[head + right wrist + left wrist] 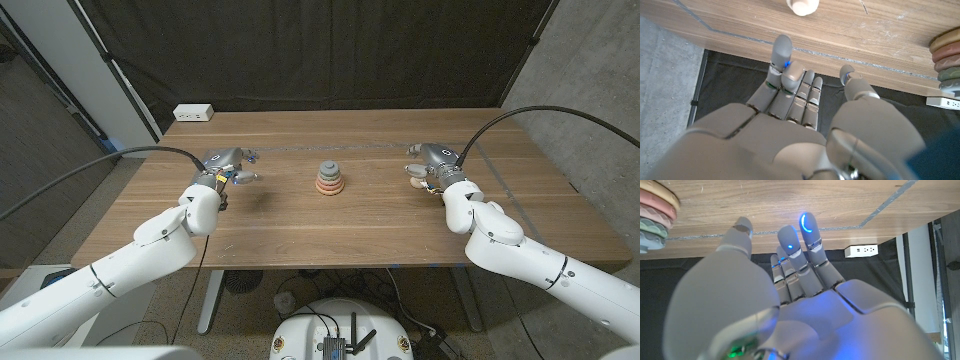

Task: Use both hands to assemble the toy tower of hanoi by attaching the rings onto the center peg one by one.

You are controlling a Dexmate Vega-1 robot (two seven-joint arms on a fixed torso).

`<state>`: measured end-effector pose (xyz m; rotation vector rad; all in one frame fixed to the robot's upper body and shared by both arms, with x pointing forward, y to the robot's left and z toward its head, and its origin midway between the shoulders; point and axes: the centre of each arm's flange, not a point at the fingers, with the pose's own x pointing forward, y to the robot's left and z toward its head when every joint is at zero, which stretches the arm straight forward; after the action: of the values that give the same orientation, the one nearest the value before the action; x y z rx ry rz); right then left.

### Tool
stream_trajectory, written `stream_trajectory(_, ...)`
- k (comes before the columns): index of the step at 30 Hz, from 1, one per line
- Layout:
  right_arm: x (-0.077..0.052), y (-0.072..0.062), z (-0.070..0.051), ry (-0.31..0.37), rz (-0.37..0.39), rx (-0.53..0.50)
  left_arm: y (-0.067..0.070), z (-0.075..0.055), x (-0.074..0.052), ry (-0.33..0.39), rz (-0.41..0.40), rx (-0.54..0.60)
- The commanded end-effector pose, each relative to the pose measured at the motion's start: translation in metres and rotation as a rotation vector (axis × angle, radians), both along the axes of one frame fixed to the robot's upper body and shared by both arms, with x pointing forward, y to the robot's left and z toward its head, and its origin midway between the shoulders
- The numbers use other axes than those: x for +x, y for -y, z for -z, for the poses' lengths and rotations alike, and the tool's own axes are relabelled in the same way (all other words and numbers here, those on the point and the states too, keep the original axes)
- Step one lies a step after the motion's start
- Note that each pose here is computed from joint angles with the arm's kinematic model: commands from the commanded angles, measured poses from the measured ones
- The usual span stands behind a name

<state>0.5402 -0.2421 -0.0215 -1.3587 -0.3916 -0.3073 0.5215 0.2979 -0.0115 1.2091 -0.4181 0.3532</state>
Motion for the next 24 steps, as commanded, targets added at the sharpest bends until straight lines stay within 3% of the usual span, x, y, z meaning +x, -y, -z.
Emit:
stream_trajectory(1,-0.0034,0.0023,0.0005,-0.002,0.008,0.0,0.0027,0.0049,-0.0017,0.008,-0.013,-0.004)
stream_trajectory(24,0.0012,0.0062,-0.0017,-0.123,0.078,-0.037,-0.0048,-0.0009,-0.0059,0.026,-0.021,-0.001)
